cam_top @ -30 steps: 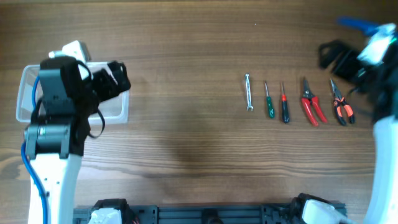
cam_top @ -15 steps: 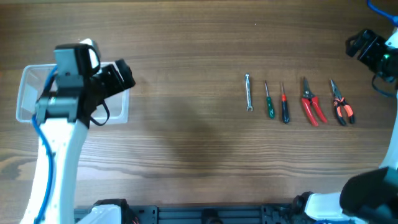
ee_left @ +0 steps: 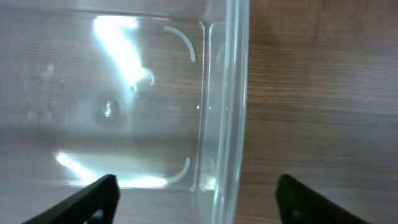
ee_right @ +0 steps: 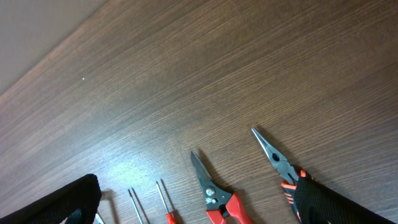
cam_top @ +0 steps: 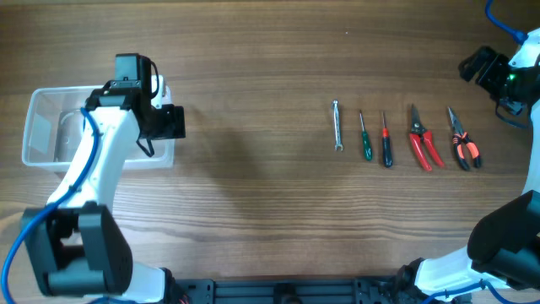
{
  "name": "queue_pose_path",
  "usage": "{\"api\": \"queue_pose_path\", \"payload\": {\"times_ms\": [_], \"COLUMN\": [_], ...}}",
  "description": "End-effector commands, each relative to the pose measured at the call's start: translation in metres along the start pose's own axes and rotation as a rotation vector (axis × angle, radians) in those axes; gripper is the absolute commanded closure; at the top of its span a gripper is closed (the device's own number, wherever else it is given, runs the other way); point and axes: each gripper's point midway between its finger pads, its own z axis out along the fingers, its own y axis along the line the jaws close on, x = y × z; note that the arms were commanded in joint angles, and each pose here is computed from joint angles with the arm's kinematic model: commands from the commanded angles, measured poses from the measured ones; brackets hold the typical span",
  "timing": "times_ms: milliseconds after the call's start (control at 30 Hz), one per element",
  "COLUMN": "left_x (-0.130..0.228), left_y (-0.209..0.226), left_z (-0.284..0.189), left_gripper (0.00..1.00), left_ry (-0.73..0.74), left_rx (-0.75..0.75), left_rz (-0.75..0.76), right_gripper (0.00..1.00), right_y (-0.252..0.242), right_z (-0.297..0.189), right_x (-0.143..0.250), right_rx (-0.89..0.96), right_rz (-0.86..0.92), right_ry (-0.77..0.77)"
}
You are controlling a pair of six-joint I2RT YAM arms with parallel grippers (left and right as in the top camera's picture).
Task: Pack container
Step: 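Reach the left gripper to the right wall of the clear container, then grip the container wall and drag it rightward toward the tools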
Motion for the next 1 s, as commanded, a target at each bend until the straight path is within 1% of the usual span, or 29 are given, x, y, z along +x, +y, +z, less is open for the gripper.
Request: {"api": "queue_pose_path", "payload": {"times_ms": [0, 100, 200, 267, 300, 333, 433, 467, 500, 567, 600, 667, 967], "left_x": [-0.009, -0.012, -0.011, -0.011, -0.011, -0.011, -0.011, -0.010, -0.009, -0.009, -0.009, -0.009, 0.000], "left_y": [-0.001, -0.003, -0.012, -0.015, -0.015, -0.015, -0.015, -0.016, -0.017, -0.017, -0.020, -0.026, -0.083], "left_z": [0.013, 0.020, 0.025, 0.027, 0.027, 0.027, 0.027, 0.027, 0.027, 0.027, 0.027, 0.026, 0.022], "left_gripper": [0.28, 0.30, 0.44, 0.61, 0.65, 0.66, 0.67, 0.71, 0.71, 0.77, 0.82, 0.95, 0.96], "left_ry": [-0.007, -0.012, -0.003, -0.001, -0.001, 0.000, 0.000, 0.003, 0.006, 0.008, 0.009, 0.009, 0.009], "left_rx": [-0.014, -0.001, 0.050, 0.065, 0.065, 0.065, 0.066, 0.069, 0.074, 0.074, 0.075, 0.081, 0.122], "left_rz": [0.129, 0.129, 0.159, 0.158, 0.158, 0.158, 0.147, 0.136, 0.112, 0.048, 0.027, 0.034, 0.183], "right_gripper": [0.00, 0.01, 0.01, 0.06, 0.09, 0.11, 0.13, 0.13, 0.13, 0.14, 0.15, 0.15, 0.15], "right_y": [-0.001, -0.001, -0.002, -0.002, -0.002, -0.002, -0.002, -0.002, -0.002, -0.002, -0.002, -0.002, -0.002], "right_z": [-0.001, -0.001, -0.001, -0.001, -0.001, -0.001, -0.001, -0.001, -0.001, -0.001, -0.001, -0.001, -0.001], "right_x": [-0.005, -0.001, 0.002, 0.004, 0.004, 0.004, 0.004, 0.004, 0.004, 0.004, 0.004, 0.004, 0.004], "right_rx": [0.006, 0.009, 0.011, 0.011, 0.012, 0.012, 0.012, 0.012, 0.012, 0.011, 0.011, 0.011, 0.011], "right_rz": [0.000, 0.005, 0.005, 0.007, 0.007, 0.007, 0.008, 0.008, 0.007, 0.008, 0.009, 0.010, 0.009], "right_ry": [-0.009, 0.009, 0.019, 0.026, 0.028, 0.029, 0.028, 0.028, 0.028, 0.029, 0.029, 0.028, 0.028]}}
